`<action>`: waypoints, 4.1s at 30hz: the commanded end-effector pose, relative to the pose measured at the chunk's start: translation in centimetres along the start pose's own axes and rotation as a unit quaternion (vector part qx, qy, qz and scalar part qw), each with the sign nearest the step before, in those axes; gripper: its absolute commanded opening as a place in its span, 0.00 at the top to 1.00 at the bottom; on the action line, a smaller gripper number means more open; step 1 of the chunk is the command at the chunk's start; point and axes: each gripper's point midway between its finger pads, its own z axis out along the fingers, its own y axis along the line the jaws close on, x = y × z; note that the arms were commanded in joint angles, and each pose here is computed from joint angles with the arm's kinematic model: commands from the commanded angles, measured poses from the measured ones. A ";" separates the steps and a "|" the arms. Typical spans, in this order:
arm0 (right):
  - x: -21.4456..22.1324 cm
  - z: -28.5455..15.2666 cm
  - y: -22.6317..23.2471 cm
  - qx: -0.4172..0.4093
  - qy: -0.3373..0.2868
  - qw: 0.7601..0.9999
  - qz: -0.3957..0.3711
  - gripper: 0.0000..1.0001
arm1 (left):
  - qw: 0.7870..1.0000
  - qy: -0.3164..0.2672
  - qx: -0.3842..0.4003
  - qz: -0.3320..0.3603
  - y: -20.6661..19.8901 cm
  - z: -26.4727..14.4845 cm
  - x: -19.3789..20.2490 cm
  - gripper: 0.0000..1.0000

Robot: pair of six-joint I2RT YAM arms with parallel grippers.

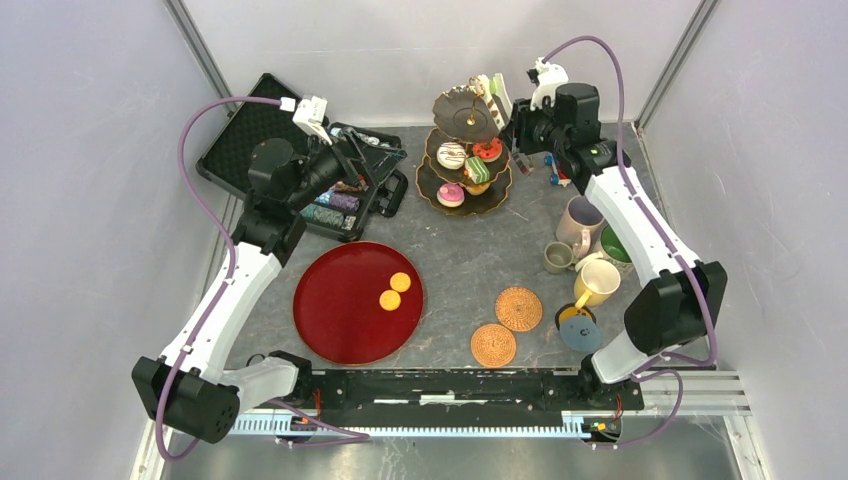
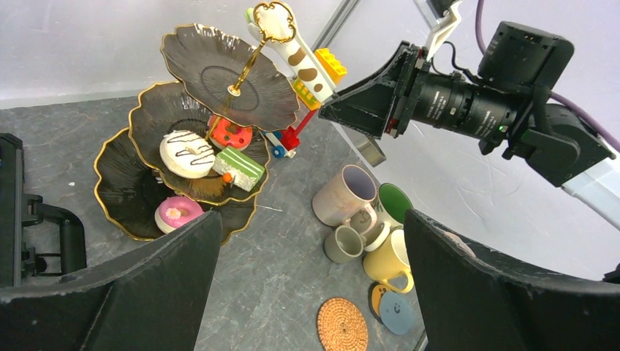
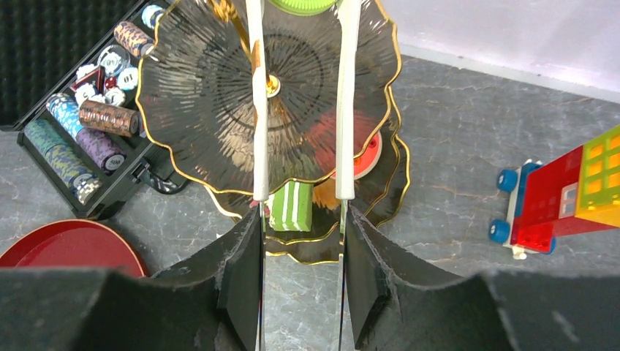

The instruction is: Serve the afternoon tea

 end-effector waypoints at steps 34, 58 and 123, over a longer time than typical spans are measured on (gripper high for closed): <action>-4.8 -8.1 -3.5 0.110 -0.123 0.986 0.007 0.48 | 0.999 -0.021 0.026 -0.020 -1.3 -0.1 -1.6 0.00; 14.1 -14.4 16.7 -0.219 0.064 0.969 -0.098 0.50 | 0.999 -0.032 0.031 -0.022 -1.7 -0.5 -2.1 0.00; 33.2 -9.9 25.6 -0.093 0.307 0.910 -0.262 0.49 | 0.999 -0.011 0.026 -0.027 -1.3 0.4 -0.8 0.00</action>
